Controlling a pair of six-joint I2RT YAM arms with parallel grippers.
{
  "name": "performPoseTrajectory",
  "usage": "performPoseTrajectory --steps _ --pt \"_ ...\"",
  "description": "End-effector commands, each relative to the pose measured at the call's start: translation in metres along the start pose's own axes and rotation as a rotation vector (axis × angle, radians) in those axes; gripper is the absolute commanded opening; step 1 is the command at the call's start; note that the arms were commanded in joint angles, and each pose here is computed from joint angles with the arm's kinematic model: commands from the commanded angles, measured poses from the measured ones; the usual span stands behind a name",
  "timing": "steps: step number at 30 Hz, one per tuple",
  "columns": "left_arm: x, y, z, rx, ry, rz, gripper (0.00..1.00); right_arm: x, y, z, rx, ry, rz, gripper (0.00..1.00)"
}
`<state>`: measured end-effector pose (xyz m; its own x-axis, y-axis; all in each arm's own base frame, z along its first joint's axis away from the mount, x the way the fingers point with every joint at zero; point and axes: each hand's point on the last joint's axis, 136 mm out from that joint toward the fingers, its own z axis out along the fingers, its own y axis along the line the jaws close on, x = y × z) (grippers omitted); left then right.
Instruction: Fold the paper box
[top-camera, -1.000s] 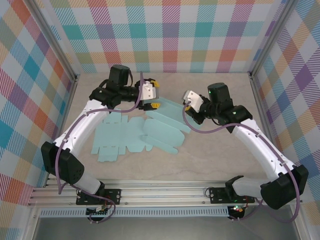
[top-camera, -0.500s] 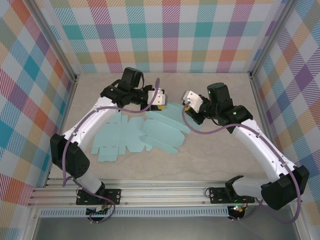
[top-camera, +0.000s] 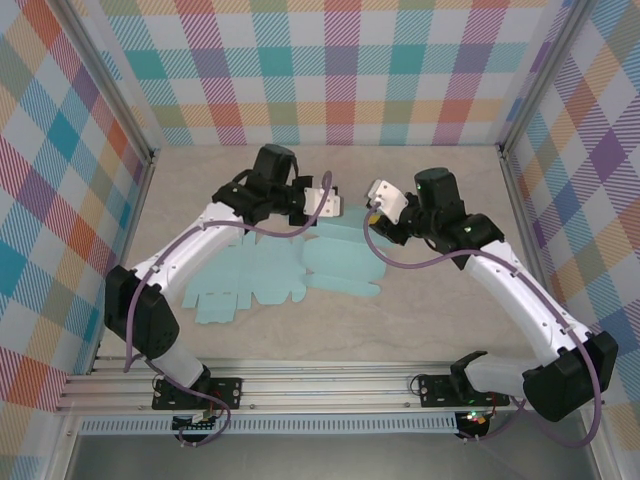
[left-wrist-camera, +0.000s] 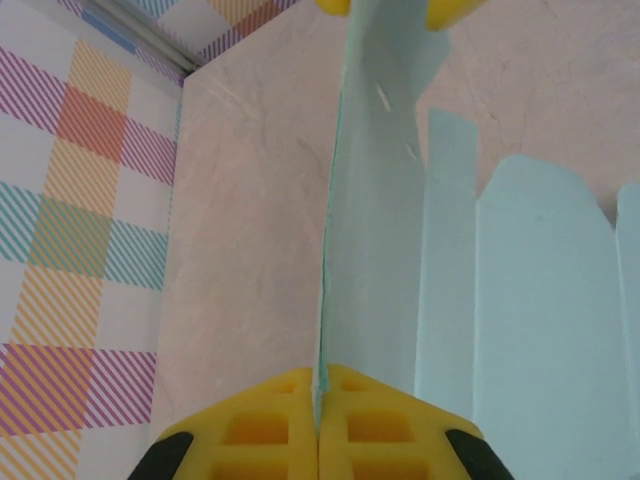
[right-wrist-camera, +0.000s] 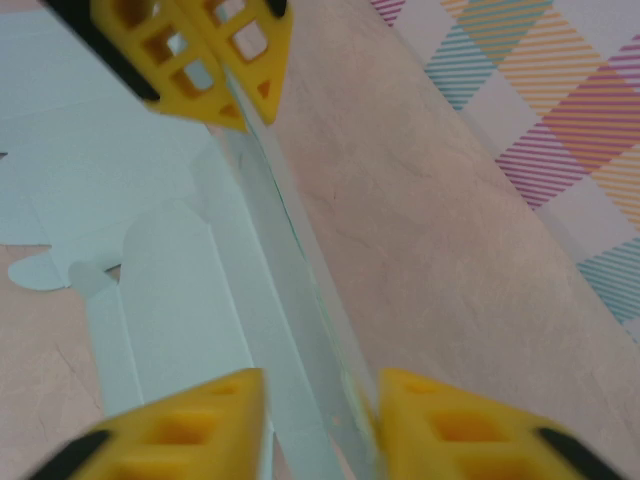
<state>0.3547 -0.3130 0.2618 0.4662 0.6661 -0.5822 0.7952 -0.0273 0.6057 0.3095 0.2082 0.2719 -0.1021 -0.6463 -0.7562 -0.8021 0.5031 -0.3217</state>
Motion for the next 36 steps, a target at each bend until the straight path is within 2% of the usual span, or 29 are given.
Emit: performPoseTrajectory --steps 1,3,8,13,17,20,22,28,36 --pt "-0.009 0.020 0.001 -0.160 -0.019 0.015 0.00 -0.015 -0.011 -0.013 0.071 -0.065 0.115 0.49" --pt "-0.005 0.013 0.009 -0.178 -0.003 0.009 0.00 -0.018 -0.020 -0.020 0.124 -0.084 0.234 0.59" --pt "0.006 -0.019 0.037 -0.180 0.045 0.014 0.00 -0.002 -0.040 -0.039 0.269 -0.061 0.605 0.58" --pt "0.012 -0.018 0.062 -0.399 0.103 0.123 0.00 0.031 -0.042 -0.045 0.345 0.040 0.834 0.58" --pt "0.010 -0.009 0.070 -0.546 0.130 0.192 0.00 0.059 -0.048 -0.041 0.387 0.104 0.998 0.65" --pt "0.003 -0.006 0.076 -0.616 0.126 0.225 0.00 0.073 -0.054 -0.034 0.343 0.114 1.132 0.64" --pt "0.002 -0.009 0.083 -0.635 0.123 0.235 0.00 0.076 -0.056 -0.029 0.310 0.107 1.172 0.65" --pt "0.009 -0.026 0.105 -0.657 0.129 0.277 0.00 0.088 -0.067 -0.009 0.286 0.140 1.203 0.83" --pt "0.020 -0.034 0.123 -0.651 0.151 0.288 0.00 0.119 -0.077 0.038 0.217 0.258 1.262 0.87"
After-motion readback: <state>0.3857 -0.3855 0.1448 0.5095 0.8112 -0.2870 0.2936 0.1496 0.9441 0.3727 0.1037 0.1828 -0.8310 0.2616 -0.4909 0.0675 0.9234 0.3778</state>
